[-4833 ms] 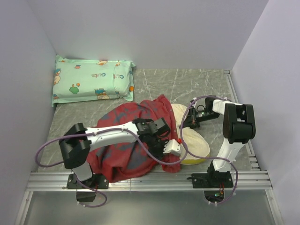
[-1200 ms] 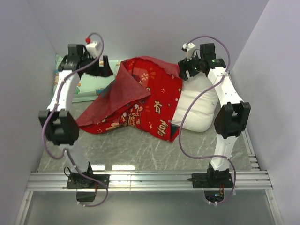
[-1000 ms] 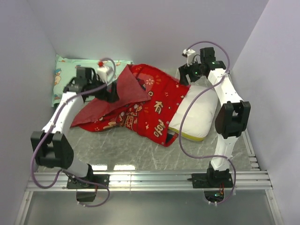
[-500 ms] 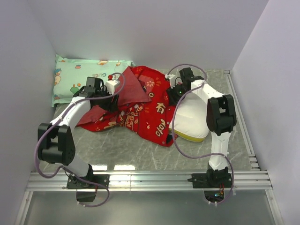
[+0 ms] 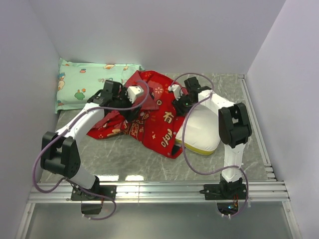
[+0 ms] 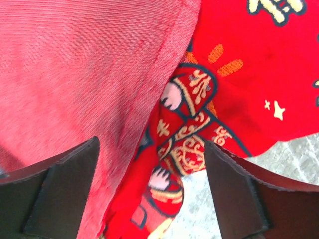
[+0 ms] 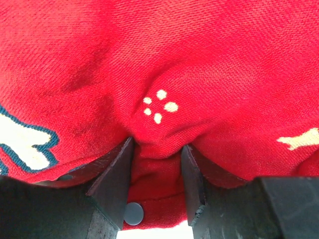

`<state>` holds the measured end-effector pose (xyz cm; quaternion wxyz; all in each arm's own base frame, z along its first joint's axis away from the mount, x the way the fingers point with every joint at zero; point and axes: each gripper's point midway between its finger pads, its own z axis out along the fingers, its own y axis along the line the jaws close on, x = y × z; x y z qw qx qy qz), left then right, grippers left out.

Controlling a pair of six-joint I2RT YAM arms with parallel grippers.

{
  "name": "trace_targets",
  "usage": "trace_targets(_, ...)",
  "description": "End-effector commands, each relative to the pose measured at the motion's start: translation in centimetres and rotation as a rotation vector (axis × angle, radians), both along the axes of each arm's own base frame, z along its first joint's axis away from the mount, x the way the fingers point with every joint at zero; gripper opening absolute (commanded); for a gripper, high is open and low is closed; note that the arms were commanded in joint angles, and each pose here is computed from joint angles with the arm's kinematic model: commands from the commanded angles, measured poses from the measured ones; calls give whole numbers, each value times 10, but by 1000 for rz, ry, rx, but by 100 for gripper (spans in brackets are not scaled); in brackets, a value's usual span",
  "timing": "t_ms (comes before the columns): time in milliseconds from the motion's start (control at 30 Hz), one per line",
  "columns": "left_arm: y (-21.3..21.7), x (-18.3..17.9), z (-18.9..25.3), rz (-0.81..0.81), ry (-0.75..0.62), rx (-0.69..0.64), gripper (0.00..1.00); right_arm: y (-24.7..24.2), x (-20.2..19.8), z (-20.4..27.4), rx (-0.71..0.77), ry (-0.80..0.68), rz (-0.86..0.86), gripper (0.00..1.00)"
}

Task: Put the pillow into the pillowcase

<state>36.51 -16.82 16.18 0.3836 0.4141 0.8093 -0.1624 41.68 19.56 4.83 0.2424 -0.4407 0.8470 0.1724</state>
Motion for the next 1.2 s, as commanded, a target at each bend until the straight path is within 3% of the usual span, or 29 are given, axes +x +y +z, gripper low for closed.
trace_targets(0,-11,15,-2,-48,-76,30,89,4,-47,-18,-29,117,86,49)
trace_targets(33,-9,21,-5,-29,-86,40,88,4,-50,-17,-36,109,97,49)
trace_targets(133,-8,41,3,10,-126,50,68,4,-63,-22,-66,114,141,48)
trace_targets(167,-7,51,14,35,-162,49,56,2,-69,-25,-69,122,149,48)
trace_targets(267,-6,70,41,74,-259,30,36,-1,-78,-29,-83,129,170,48)
trace_targets(367,-1,86,52,91,-305,56,0,-4,-82,-30,-93,130,177,48)
trace_targets(500,23,117,70,180,-319,-11,0,-4,-89,-26,-82,127,188,45)
trace_targets(567,43,144,109,277,-399,-99,0,-5,-94,-25,-78,133,199,45)
trace_targets(667,128,203,151,631,-554,-211,0,-3,-103,-19,-60,140,220,43)
trace_targets(700,174,217,154,768,-566,-244,0,0,-105,-14,-49,134,229,42)
trace_targets(733,203,230,189,873,-646,-257,0,1,-110,-14,-48,135,243,42)
trace_targets(767,218,254,162,912,-600,-245,19,5,-112,-12,-47,125,257,42)
trace_targets(800,238,257,143,956,-505,-205,36,7,-112,-10,-37,123,251,43)
trace_targets(833,243,265,188,960,-567,-239,52,13,-107,3,-11,102,242,45)
trace_targets(867,239,269,171,936,-502,-225,64,14,-109,13,10,125,206,48)
trace_targets(933,215,256,157,822,-415,-229,72,12,-92,54,112,98,122,62)
trace_targets(967,185,233,185,699,-428,-281,91,4,-90,70,164,135,39,67)
trace_targets(1033,95,186,179,463,-369,-281,92,-24,-78,121,312,141,-114,79)
trace_targets(1067,96,172,172,458,-359,-254,92,-37,-76,135,340,139,-160,79)
trace_targets(1100,42,148,164,339,-334,-243,92,-65,-70,152,365,110,-241,82)
trace_targets(1133,15,124,129,286,-251,-227,92,-80,-67,162,361,94,-288,85)
trace_targets(1167,-5,103,137,263,-266,-238,91,-90,-75,160,339,121,-323,85)
